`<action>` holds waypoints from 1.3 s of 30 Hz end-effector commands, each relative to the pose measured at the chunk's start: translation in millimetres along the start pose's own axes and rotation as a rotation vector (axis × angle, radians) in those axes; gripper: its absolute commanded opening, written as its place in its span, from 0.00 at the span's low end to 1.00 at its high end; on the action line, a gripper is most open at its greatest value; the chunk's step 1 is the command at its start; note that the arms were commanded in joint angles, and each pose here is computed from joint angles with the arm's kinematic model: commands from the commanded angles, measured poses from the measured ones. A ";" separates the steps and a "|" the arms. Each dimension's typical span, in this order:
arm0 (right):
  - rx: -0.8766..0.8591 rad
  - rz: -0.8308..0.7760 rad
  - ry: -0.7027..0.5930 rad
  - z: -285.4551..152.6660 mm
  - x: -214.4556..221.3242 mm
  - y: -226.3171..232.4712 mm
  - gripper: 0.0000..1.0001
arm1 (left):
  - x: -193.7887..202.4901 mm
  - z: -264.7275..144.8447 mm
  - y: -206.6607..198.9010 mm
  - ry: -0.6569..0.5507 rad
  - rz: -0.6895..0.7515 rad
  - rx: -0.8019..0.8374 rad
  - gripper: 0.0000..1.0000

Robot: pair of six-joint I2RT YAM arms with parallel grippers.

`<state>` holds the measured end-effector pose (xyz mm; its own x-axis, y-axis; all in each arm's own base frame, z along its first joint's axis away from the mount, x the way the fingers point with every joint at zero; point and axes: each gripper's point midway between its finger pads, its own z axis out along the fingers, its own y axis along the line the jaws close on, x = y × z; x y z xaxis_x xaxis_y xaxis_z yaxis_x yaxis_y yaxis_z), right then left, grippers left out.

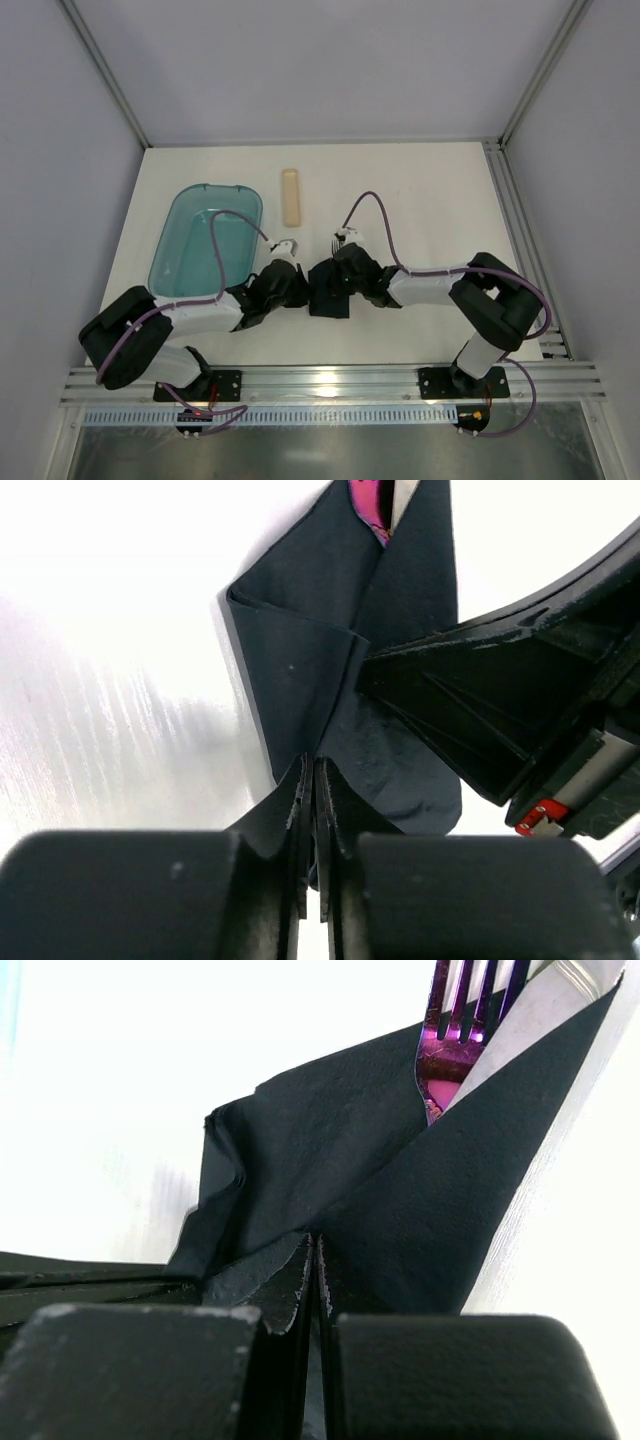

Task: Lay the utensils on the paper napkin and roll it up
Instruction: Roll the napkin at the center of the board.

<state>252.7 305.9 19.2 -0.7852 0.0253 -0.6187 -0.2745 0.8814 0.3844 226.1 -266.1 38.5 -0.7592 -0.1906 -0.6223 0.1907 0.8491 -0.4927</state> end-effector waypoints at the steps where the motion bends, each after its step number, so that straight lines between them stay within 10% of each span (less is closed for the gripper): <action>1: -0.014 0.023 -0.011 -4.5 7.1 -2.9 0.04 | -25.6 -5.7 -33.0 -0.065 0.023 0.110 0.02; 39: -0.118 0.096 -0.135 -31.1 0.6 -0.4 0.04 | -24.9 3.6 -74.6 -0.033 0.086 0.229 0.00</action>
<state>237.5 298.0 24.1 -0.7575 0.1878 -0.6252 -0.2427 0.8081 0.5367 223.8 -313.4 67.9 -0.7558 -0.1229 -0.6432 0.3445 0.7608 -0.5501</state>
